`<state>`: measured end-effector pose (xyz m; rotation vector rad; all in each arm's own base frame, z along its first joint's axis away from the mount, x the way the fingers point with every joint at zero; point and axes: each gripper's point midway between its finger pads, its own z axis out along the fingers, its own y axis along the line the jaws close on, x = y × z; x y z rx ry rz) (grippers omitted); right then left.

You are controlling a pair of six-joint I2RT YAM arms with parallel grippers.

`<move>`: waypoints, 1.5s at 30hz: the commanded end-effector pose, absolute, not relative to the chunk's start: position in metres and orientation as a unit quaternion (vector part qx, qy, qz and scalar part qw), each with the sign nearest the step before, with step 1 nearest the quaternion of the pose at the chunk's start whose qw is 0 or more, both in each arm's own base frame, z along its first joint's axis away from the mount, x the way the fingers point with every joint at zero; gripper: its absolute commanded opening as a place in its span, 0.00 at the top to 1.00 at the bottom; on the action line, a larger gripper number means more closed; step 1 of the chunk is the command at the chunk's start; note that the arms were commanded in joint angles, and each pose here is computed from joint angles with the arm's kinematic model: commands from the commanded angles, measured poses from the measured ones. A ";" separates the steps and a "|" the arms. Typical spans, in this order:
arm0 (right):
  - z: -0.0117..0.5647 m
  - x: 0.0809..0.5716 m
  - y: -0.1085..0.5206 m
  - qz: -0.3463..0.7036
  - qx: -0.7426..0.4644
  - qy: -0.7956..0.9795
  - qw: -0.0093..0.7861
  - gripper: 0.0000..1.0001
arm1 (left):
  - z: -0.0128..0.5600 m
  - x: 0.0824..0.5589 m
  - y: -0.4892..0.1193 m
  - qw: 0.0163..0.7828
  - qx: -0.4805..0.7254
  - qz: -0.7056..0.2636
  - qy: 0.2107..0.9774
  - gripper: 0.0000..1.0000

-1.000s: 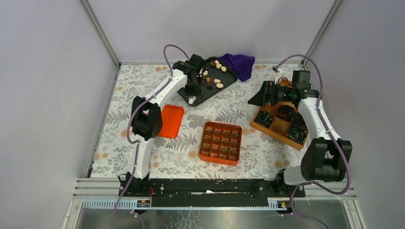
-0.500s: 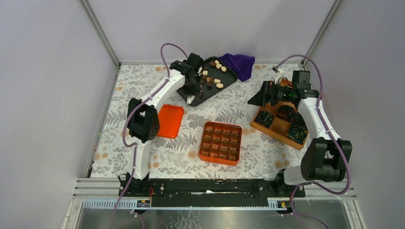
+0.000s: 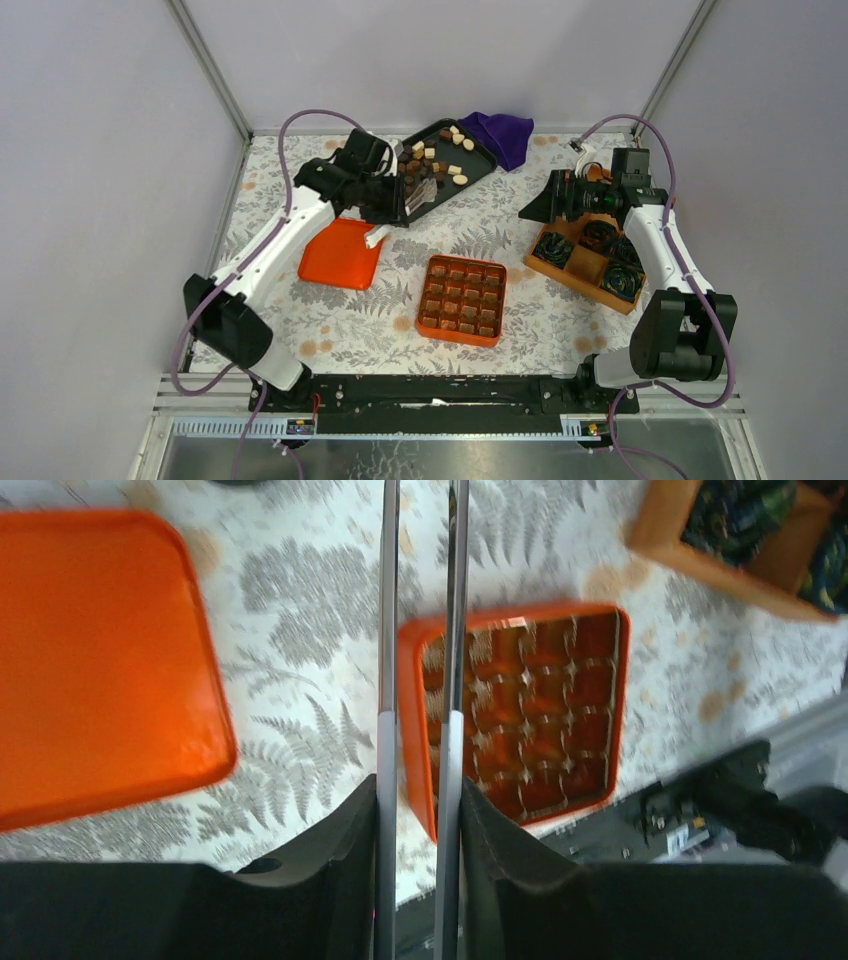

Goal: Pack the chocolate
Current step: Pick up the fake chocolate from the plate, then place the fake chocolate in the packing box.

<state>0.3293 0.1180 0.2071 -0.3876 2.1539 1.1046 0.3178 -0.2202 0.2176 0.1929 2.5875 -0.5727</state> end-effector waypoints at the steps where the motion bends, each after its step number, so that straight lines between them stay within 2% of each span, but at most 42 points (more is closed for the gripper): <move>1: 0.221 0.327 0.120 0.426 -0.174 0.811 0.361 0.00 | 0.236 0.276 -0.239 0.228 0.091 -0.280 0.928 1.00; 7: 0.217 0.330 0.118 0.422 -0.172 0.815 0.358 0.00 | 0.238 0.225 -0.244 0.202 0.120 -0.265 0.935 1.00; 15: 0.214 0.331 0.116 0.415 -0.171 0.819 0.358 0.00 | 0.206 0.187 -0.242 0.148 0.142 -0.194 0.959 1.00; 29: 0.212 0.329 0.116 0.412 -0.172 0.820 0.359 0.00 | 0.175 0.188 -0.240 0.123 0.161 -0.137 0.970 0.95; 36: 0.212 0.329 0.117 0.415 -0.173 0.818 0.358 0.00 | 0.170 0.190 -0.242 0.119 0.162 -0.133 0.970 0.88; 45: 0.211 0.329 0.117 0.418 -0.172 0.818 0.356 0.00 | 0.163 0.191 -0.239 0.115 0.166 -0.120 0.972 0.66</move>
